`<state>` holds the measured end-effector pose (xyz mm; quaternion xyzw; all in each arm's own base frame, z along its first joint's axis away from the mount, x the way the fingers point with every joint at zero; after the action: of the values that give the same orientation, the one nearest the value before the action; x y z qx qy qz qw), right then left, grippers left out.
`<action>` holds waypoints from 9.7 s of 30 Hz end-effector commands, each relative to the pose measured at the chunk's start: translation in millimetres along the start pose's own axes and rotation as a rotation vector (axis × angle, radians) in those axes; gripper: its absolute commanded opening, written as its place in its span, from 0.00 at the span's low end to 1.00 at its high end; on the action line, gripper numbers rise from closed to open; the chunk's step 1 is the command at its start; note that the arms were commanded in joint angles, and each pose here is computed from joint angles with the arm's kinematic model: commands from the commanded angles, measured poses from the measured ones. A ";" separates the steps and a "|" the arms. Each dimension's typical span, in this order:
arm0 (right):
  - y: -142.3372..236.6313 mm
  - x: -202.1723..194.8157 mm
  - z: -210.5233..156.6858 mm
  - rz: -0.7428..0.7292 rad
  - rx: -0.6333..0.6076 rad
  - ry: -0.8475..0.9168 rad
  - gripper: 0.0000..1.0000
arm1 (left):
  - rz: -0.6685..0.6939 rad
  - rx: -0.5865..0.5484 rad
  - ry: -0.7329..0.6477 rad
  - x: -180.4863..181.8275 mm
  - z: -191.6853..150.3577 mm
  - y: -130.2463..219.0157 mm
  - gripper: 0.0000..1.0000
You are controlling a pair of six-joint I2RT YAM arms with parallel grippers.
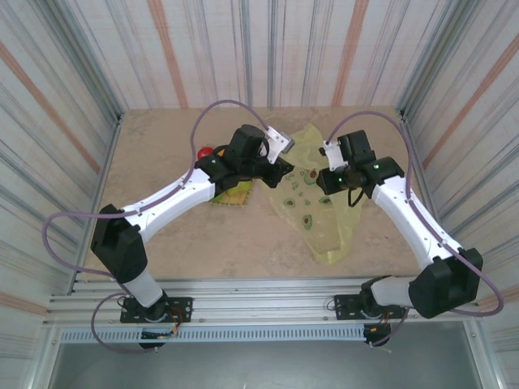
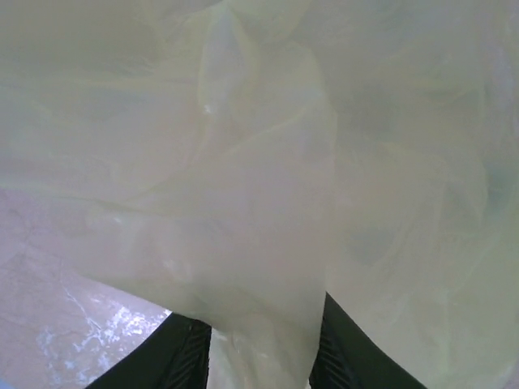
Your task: Place the fruits into the plastic bag
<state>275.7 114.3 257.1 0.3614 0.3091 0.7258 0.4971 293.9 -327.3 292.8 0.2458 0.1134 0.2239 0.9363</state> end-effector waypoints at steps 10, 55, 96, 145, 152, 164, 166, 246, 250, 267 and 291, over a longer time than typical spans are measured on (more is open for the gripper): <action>-7.9 2.7 -5.3 -0.188 -0.236 0.132 0.64 | -0.124 -0.028 0.156 -12.1 17.7 19.8 0.00; -16.9 -5.7 20.7 -0.057 -0.045 -0.293 0.00 | 0.361 -0.165 0.438 86.2 -86.5 147.9 0.99; -20.7 -7.5 23.8 -0.030 -0.028 -0.285 0.00 | 0.565 0.393 0.449 154.5 -184.3 43.6 0.99; -20.9 4.5 28.1 0.137 0.033 -0.382 0.00 | -0.002 0.051 0.186 -17.9 -96.3 -29.6 0.54; -19.7 7.4 26.8 0.227 0.061 -0.425 0.00 | 0.017 -0.027 0.220 -15.0 -86.4 -85.2 0.56; -24.1 -1.7 24.1 0.324 0.061 -0.494 0.00 | 0.048 -0.039 0.244 -35.5 -91.3 -157.4 0.79; -24.1 -4.9 22.3 0.318 0.060 -0.495 0.00 | 0.053 -0.034 0.230 -35.0 -92.4 -155.6 0.86; -40.9 -30.2 21.8 0.174 0.031 -0.432 0.00 | 0.631 0.272 0.680 237.0 -203.2 69.5 0.90; -41.4 -30.2 22.4 0.174 0.034 -0.431 0.00 | 0.619 0.266 0.697 239.5 -208.6 68.2 0.85; -39.6 -29.7 20.4 0.165 0.042 -0.431 0.00 | 0.599 0.227 0.697 237.2 -206.9 70.9 0.68; -42.5 -24.1 27.2 0.202 0.028 -0.434 0.00 | 0.280 -0.026 0.265 48.0 -111.4 81.4 0.55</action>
<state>321.8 103.5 230.7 0.5430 0.1715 0.6669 0.4807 280.7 -172.8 234.4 0.2123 0.2291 0.4201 0.8520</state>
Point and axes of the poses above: each hand's point on the last joint's axis, 136 mm out from that joint toward the fingers, its own y axis back along the fingers, its own x axis along the line the jaws close on, z = x × y, the point moved 7 cm from there along y, back along the fingers, and after that the axes turned 11 degrees about -y, right-handed, at the moved point
